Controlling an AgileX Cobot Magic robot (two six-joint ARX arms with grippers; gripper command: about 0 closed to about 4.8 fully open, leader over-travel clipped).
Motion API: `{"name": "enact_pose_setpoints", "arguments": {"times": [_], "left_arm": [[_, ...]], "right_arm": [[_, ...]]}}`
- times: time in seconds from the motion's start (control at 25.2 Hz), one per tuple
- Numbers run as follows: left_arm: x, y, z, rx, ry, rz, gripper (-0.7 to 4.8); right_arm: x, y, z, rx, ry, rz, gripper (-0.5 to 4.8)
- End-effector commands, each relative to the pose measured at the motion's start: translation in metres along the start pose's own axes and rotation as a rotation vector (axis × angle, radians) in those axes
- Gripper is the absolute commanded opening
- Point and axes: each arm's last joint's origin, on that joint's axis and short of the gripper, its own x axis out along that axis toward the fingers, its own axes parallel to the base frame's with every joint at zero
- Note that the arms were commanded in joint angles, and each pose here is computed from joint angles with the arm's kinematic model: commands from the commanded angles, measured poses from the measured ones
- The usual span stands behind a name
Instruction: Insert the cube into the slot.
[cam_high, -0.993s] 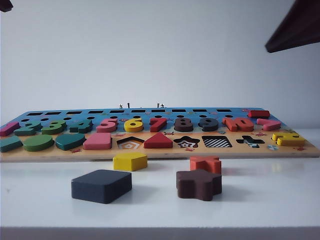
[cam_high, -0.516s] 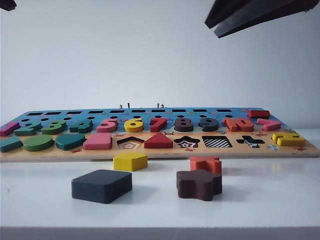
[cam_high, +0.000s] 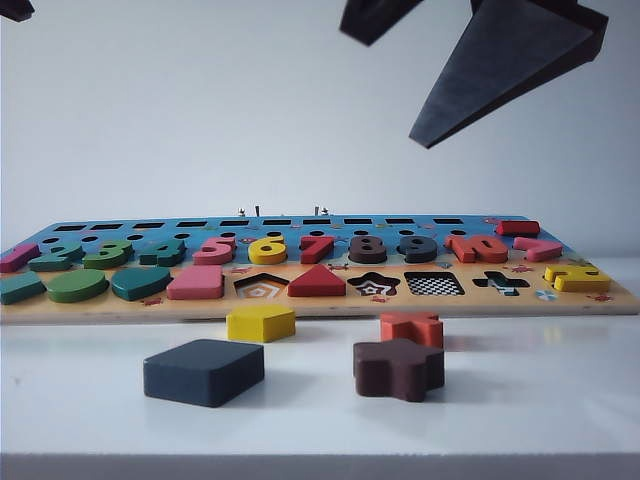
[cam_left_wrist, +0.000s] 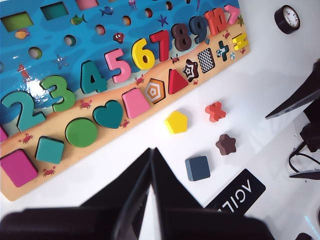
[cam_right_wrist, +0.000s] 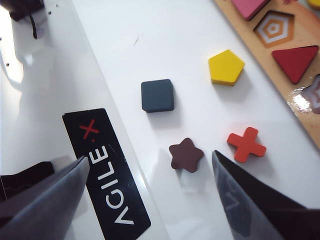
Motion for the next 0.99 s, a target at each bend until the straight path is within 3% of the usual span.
{"name": "enact_pose_setpoints", "arguments": {"times": [0.04,0.28,0.79,0.99], "left_arm": [[-0.001,-0.001,0.002,0.013,-0.017,-0.006,0.17],[-0.001,-0.001,0.003,0.017,-0.018,-0.006,0.17],[-0.001,-0.001,0.003,0.017,-0.018,-0.005,0.17],[-0.001,-0.001,0.003,0.017,-0.018,-0.005,0.17]], "right_arm": [[0.010,0.005,0.003,-0.034,0.027,-0.047,4.46],[0.021,0.008,0.008,-0.061,0.015,-0.104,4.40],[0.046,0.016,0.019,-0.129,-0.009,-0.080,4.26],[0.062,0.019,0.020,-0.168,0.021,-0.015,4.26]]}}
